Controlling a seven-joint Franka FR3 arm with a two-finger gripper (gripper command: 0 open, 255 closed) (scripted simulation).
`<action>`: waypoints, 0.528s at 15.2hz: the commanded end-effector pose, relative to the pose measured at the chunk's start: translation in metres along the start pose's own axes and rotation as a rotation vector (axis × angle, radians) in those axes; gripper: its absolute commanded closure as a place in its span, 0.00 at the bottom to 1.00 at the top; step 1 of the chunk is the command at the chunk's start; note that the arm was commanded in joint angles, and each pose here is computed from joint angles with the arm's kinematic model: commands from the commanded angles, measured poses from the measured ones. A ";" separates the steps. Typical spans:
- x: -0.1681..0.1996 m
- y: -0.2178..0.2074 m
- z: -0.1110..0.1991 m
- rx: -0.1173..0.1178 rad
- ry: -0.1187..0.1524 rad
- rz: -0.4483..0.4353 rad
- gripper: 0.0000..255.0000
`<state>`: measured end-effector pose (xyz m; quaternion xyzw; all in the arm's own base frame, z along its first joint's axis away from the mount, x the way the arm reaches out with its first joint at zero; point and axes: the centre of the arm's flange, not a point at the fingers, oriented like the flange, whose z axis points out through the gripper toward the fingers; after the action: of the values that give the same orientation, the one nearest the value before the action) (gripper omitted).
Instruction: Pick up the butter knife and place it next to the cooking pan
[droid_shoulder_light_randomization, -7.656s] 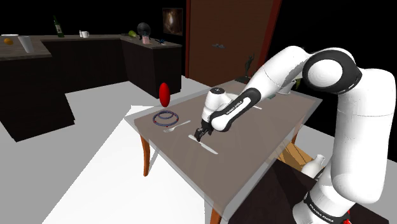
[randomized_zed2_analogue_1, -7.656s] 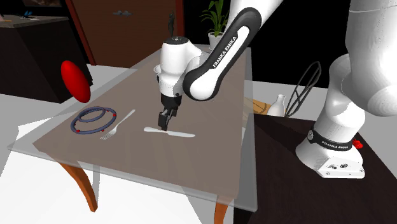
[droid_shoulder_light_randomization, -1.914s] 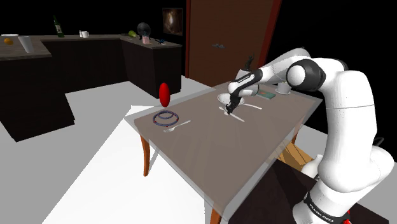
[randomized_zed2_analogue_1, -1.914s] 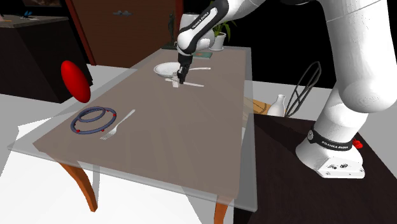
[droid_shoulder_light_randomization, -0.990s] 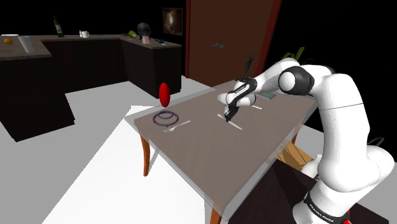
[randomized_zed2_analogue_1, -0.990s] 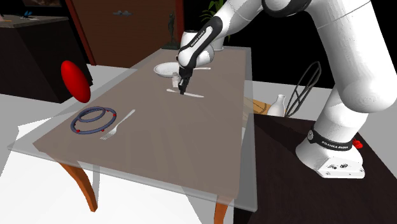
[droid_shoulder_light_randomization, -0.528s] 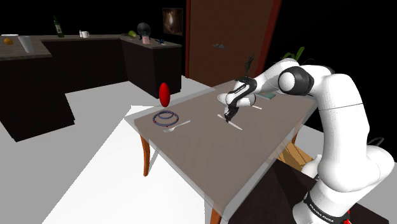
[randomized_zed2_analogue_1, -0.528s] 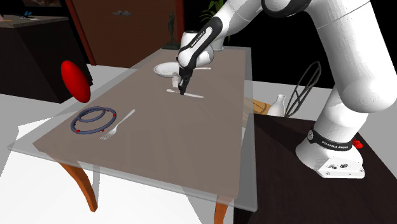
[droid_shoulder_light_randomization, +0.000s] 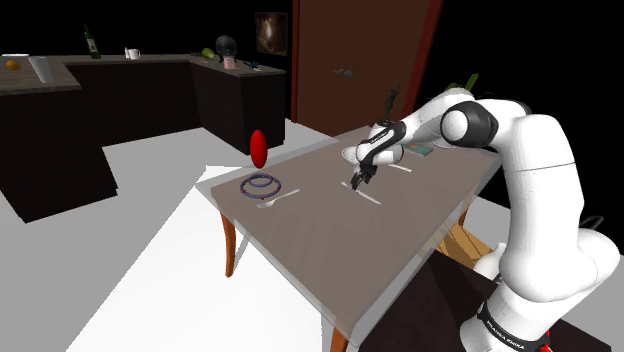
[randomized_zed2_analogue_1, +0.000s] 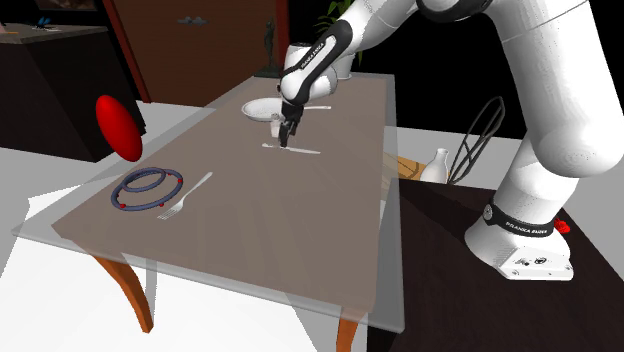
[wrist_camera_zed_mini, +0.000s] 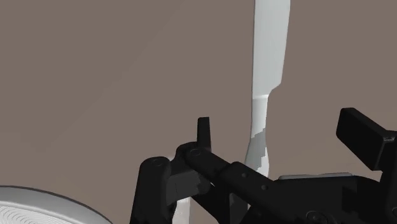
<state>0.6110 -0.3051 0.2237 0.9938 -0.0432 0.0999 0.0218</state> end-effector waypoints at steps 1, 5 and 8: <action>0.000 -0.001 -0.024 0.000 0.000 0.000 0.00; 0.000 -0.001 -0.035 0.000 0.000 0.000 0.00; 0.000 -0.001 -0.035 0.000 0.000 0.000 0.00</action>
<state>0.6038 -0.3027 0.2573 0.9938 -0.0434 0.1000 0.0218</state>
